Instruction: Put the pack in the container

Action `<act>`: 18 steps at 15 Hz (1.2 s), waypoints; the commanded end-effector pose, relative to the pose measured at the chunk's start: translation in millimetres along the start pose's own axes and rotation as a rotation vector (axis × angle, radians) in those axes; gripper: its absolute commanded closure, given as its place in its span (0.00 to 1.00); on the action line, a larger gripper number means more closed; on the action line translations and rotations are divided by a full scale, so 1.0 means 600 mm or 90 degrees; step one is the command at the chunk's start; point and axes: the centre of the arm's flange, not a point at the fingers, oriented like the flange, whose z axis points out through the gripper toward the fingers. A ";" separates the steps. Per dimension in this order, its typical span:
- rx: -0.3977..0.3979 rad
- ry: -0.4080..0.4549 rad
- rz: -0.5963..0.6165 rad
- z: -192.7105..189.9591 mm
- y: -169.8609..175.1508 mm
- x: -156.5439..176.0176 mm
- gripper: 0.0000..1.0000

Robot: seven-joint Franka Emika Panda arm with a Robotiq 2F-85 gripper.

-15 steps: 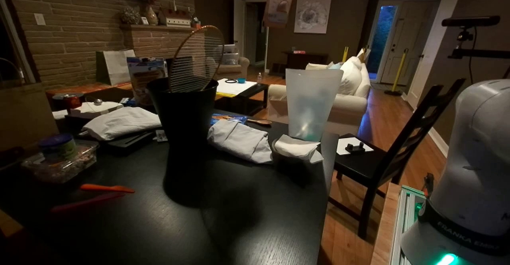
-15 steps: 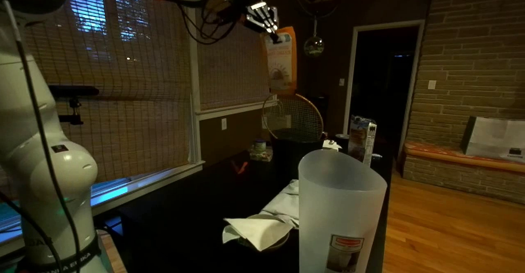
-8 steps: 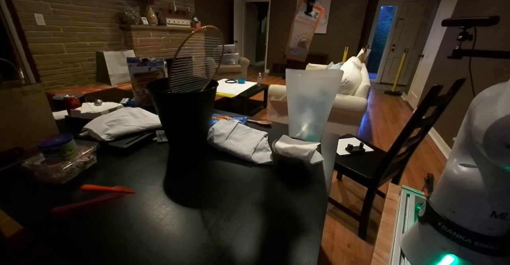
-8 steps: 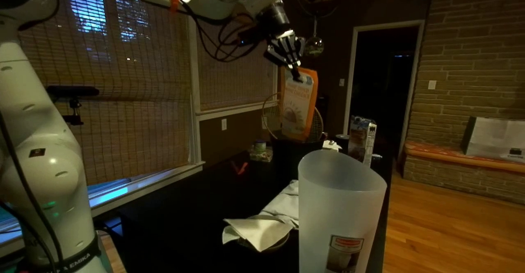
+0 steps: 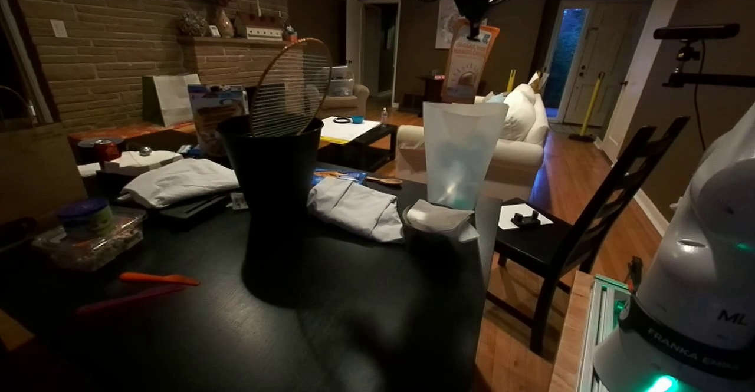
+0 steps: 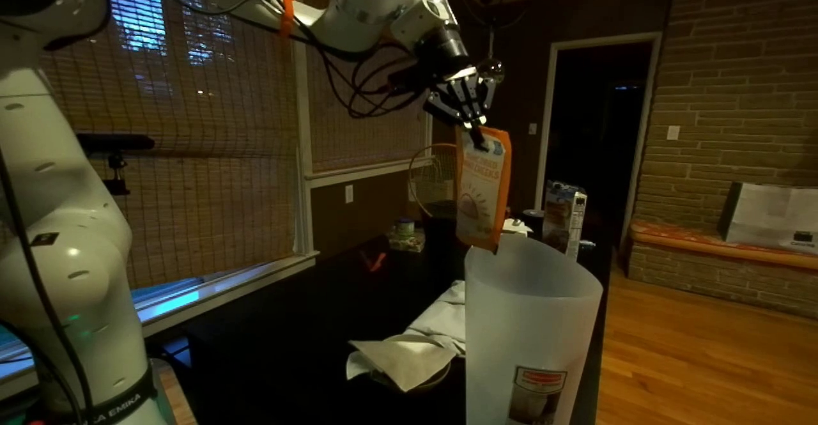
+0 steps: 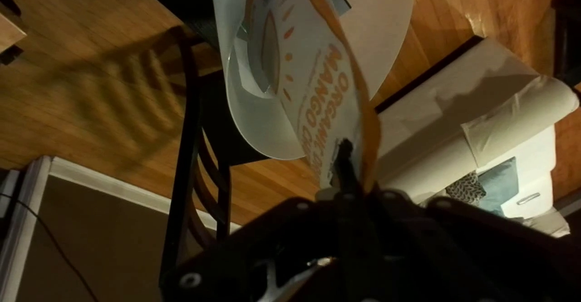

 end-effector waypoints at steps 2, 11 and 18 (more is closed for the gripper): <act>0.025 0.057 0.065 0.023 -0.018 0.028 0.99; 0.004 0.145 0.121 0.093 -0.046 0.027 0.71; -0.004 0.147 0.104 0.048 -0.047 0.021 0.23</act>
